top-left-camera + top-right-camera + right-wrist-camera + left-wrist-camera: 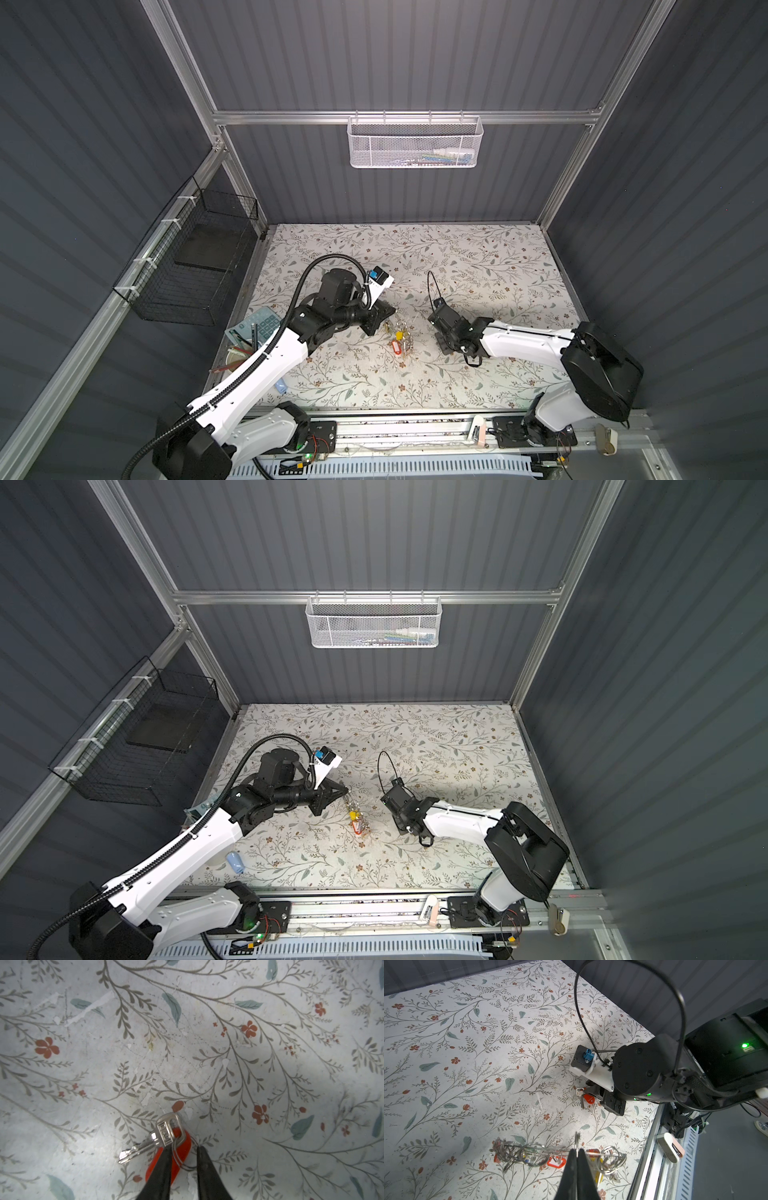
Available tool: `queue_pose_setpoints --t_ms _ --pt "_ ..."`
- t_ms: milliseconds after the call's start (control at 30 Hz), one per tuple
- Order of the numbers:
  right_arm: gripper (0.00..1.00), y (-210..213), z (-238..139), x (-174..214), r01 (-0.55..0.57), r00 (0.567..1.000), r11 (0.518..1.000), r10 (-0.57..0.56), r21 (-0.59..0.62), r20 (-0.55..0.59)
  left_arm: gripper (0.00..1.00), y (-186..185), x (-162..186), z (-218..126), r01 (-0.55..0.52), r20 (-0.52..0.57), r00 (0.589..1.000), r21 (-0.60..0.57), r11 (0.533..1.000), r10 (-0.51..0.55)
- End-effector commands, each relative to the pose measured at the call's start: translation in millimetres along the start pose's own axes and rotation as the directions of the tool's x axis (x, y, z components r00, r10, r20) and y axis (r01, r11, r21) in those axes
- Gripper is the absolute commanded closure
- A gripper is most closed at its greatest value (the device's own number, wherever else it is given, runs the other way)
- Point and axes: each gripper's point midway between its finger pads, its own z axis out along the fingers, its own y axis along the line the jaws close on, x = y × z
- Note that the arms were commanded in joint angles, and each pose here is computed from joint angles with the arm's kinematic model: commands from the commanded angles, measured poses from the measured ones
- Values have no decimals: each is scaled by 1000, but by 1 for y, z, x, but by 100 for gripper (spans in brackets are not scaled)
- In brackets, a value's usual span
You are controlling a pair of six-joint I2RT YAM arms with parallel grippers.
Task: Put the keys on the keyring
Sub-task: 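Close the right gripper on the red-tagged key's small ring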
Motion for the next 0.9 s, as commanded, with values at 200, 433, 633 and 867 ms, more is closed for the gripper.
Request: queue_pose_setpoints --t_ms 200,433,633,867 --pt "79 -2 0 -4 3 1000 1000 -3 27 2 100 -8 -10 -3 -46 40 998 33 998 45" --pt "84 -4 0 -8 11 1000 999 -11 44 9 100 -8 -10 -2 -44 39 998 33 998 43" --pt "95 -3 -1 -12 17 1000 999 -18 44 20 100 -8 -10 -3 -45 40 998 32 998 44" --pt "100 15 -6 -21 -49 998 994 53 -94 40 100 -8 -10 -4 -46 40 998 27 999 45"
